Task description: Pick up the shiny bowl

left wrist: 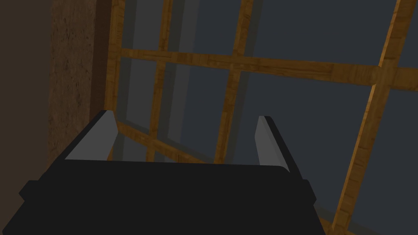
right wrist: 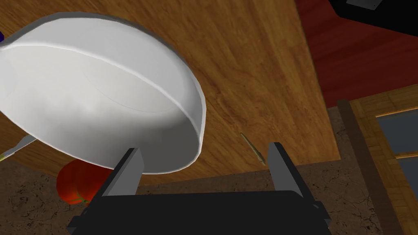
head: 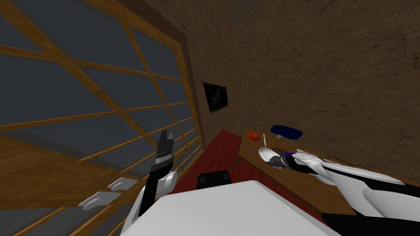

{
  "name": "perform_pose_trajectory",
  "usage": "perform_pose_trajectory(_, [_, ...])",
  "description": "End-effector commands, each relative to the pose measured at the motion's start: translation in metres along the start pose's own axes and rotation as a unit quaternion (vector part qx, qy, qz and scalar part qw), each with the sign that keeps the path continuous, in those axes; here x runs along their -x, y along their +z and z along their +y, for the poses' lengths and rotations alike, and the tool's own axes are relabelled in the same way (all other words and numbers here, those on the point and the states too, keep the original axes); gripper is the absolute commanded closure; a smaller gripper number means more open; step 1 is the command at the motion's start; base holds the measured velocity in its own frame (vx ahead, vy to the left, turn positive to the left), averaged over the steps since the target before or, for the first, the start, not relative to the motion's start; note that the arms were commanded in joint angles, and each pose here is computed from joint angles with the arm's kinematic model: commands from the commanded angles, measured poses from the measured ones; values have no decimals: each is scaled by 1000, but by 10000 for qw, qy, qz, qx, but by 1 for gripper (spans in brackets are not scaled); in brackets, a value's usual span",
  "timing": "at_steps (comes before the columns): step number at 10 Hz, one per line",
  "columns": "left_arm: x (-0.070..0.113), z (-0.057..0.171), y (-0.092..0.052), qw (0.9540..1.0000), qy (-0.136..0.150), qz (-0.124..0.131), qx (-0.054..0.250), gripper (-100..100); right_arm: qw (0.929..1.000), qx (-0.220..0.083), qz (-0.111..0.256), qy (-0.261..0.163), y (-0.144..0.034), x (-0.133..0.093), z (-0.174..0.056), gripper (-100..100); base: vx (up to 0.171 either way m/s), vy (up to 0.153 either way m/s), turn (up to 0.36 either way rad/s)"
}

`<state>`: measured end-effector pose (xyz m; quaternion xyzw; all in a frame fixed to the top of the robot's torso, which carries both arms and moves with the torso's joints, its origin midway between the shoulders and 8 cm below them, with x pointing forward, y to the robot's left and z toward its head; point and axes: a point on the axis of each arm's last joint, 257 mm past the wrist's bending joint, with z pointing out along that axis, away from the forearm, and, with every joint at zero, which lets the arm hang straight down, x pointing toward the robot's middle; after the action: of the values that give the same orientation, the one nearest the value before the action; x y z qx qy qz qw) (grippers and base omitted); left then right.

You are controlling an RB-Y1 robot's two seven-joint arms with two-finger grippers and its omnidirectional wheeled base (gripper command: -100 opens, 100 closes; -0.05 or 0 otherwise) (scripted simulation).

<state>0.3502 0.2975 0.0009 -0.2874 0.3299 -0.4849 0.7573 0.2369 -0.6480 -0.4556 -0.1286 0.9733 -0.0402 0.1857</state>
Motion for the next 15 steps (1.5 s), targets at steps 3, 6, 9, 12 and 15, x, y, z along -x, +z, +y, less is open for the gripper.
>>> perform_pose_trajectory(3, [0, 0, 0, 10000, -1, 0, -1, 0, 9998, -50, 15, 181, 0, -14, 2, -100, 11, -20, 115])
perform_pose_trajectory(6, [0, 0, 0, 10000, -1, 0, -1, 0, 9993, -104, 32, 364, 0, -27, 4, -100, -64, -43, 155])
perform_pose_trajectory(9, [0, 0, 0, 10000, -2, 0, -1, 0, 9984, -163, 51, 546, -2, -41, 6, -100, -26, -13, 133])
perform_pose_trajectory(12, [0, 0, 0, 10000, -2, 0, -2, 0, 9954, -295, 94, 906, -6, -67, 9, -100, -76, -39, 272])
perform_pose_trajectory(15, [0, 0, 0, 10000, -1, 0, 0, 0, 9932, -389, 129, 1088, -10, -81, 9, -100, -51, -23, 112])
